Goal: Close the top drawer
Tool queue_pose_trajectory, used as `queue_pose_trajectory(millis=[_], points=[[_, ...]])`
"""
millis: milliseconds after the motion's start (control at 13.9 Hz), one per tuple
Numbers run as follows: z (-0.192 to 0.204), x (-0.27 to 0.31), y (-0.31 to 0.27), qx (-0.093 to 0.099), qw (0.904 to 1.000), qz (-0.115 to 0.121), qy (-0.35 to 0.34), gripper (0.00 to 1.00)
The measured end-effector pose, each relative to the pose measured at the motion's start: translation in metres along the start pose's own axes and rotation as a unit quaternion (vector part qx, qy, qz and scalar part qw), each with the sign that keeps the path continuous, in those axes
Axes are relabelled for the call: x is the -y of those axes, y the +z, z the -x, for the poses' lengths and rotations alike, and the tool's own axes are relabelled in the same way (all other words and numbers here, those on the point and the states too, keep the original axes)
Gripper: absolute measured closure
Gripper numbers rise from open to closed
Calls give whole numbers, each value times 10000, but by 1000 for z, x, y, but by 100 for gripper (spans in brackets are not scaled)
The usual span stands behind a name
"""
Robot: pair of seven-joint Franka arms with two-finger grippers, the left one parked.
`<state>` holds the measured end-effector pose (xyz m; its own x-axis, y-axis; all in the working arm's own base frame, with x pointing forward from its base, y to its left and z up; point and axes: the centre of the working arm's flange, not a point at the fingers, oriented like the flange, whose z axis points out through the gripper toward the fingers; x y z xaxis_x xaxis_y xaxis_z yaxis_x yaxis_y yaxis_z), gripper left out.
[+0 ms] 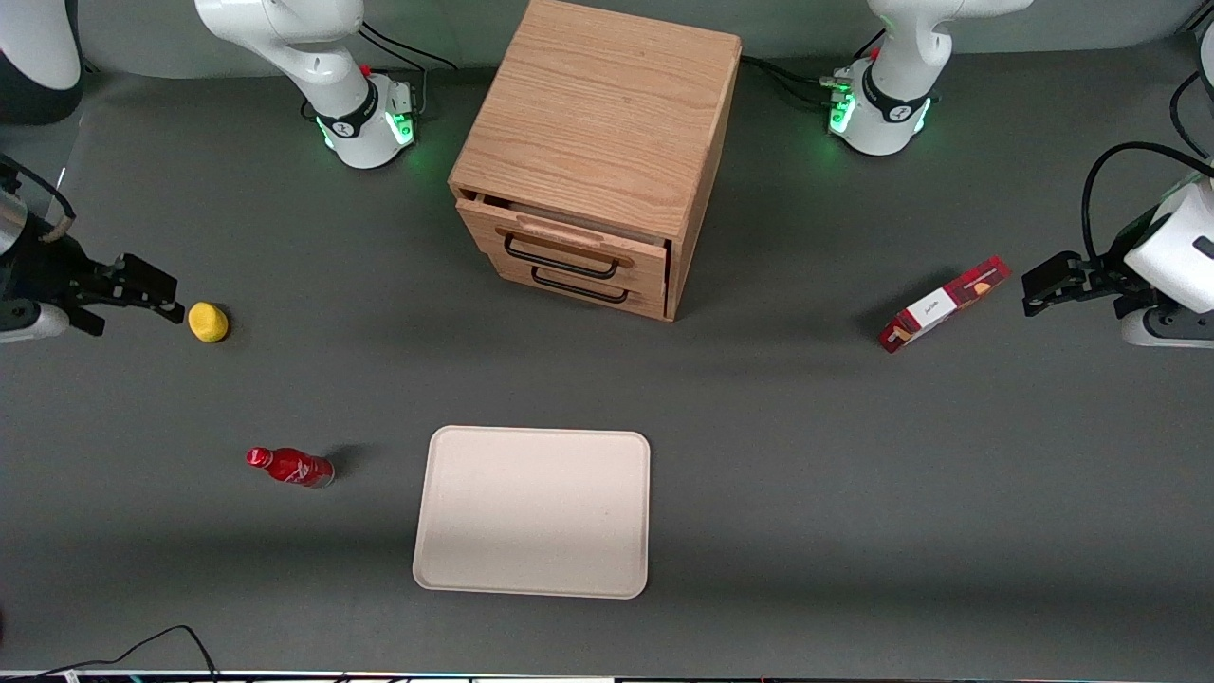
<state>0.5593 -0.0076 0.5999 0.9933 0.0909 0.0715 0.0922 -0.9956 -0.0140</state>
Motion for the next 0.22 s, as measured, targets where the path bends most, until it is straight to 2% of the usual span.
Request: queue_pose_trajectory(millis=[216], points=[[21,2,-10,19,9998,2,209,0]])
